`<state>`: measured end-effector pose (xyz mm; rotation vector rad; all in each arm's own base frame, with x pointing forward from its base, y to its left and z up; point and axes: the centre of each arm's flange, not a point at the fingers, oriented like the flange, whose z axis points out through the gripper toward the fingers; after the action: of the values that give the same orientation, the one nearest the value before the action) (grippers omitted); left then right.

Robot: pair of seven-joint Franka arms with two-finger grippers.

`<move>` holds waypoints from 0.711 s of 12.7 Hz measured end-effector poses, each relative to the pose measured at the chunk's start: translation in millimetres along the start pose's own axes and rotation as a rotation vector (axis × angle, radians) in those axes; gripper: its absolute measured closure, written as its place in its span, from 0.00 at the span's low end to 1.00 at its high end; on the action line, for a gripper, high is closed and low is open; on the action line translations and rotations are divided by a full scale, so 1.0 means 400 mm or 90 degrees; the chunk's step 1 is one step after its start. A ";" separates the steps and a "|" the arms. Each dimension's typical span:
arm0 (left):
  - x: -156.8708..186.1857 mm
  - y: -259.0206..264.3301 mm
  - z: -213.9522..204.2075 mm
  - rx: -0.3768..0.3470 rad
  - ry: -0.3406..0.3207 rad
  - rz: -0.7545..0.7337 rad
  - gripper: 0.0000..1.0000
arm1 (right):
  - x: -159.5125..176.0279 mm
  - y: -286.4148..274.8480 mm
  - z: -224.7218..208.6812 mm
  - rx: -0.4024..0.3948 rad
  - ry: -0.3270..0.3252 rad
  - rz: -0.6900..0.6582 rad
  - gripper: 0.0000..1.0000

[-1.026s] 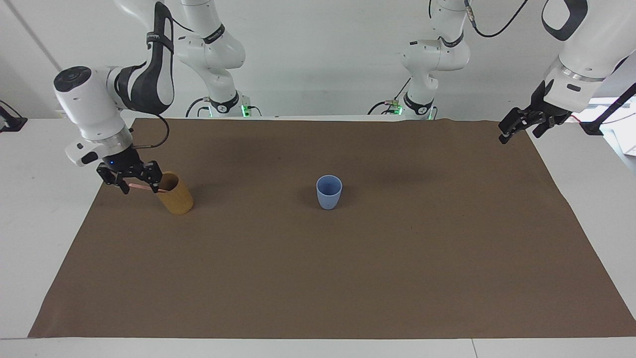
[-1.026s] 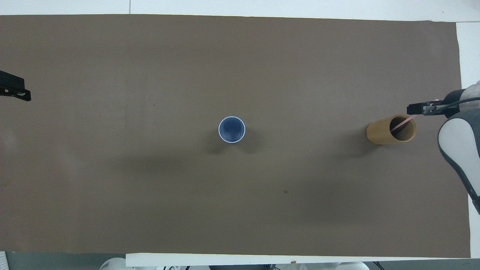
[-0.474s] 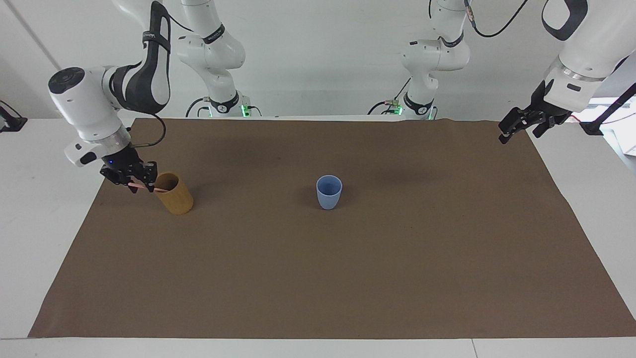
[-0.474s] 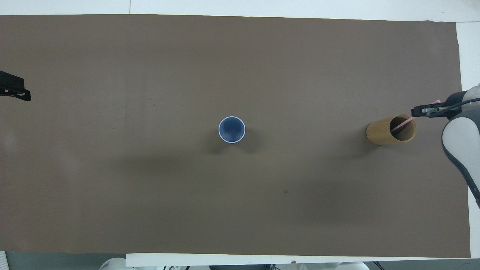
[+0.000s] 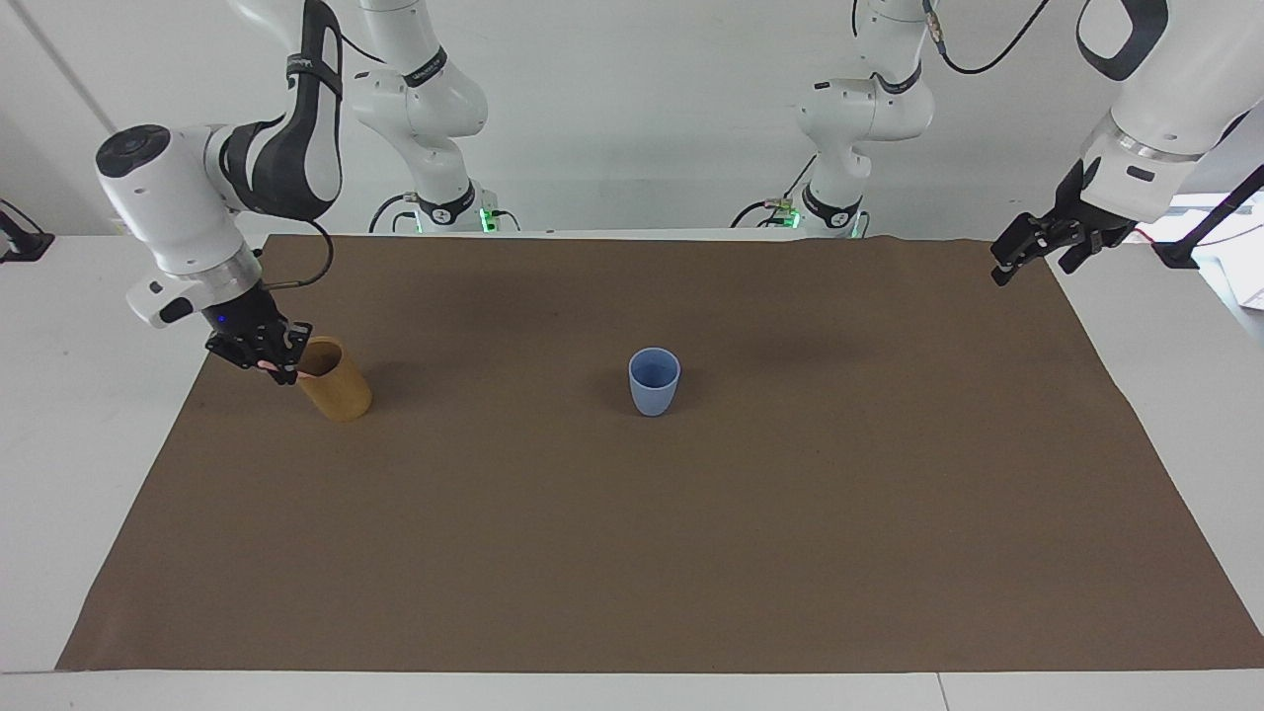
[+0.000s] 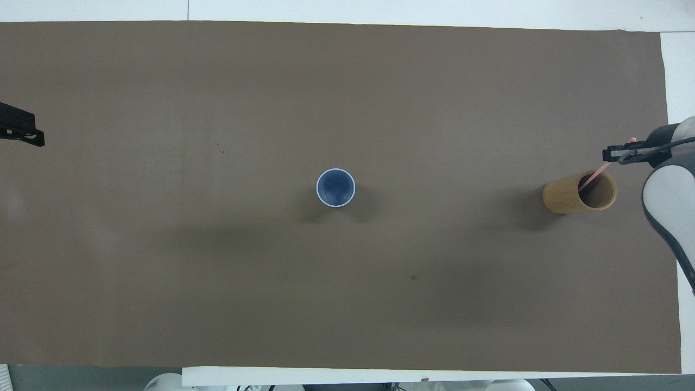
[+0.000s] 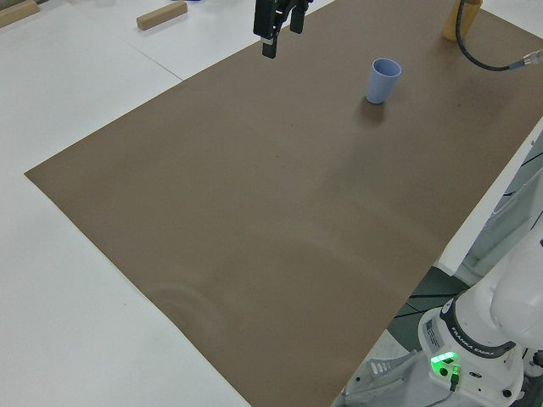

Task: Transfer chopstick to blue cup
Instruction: 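Lift the pink chopstick out of the tan cup with the right gripper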

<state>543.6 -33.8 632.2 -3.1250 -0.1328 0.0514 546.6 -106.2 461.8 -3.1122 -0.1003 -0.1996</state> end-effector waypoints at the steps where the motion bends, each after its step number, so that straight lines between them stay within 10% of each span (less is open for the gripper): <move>1: 0.000 0.000 0.000 0.000 0.000 0.000 0.00 | 0.010 -0.001 -0.049 0.001 -0.001 -0.012 0.90; 9: 0.000 0.000 0.000 0.000 0.000 0.000 0.00 | 0.066 -0.358 -0.582 0.087 0.082 -0.063 0.90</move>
<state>543.6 -33.8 632.2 -3.1250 -0.1328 0.0514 533.8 32.5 698.7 -2.9510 -0.2533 -0.3763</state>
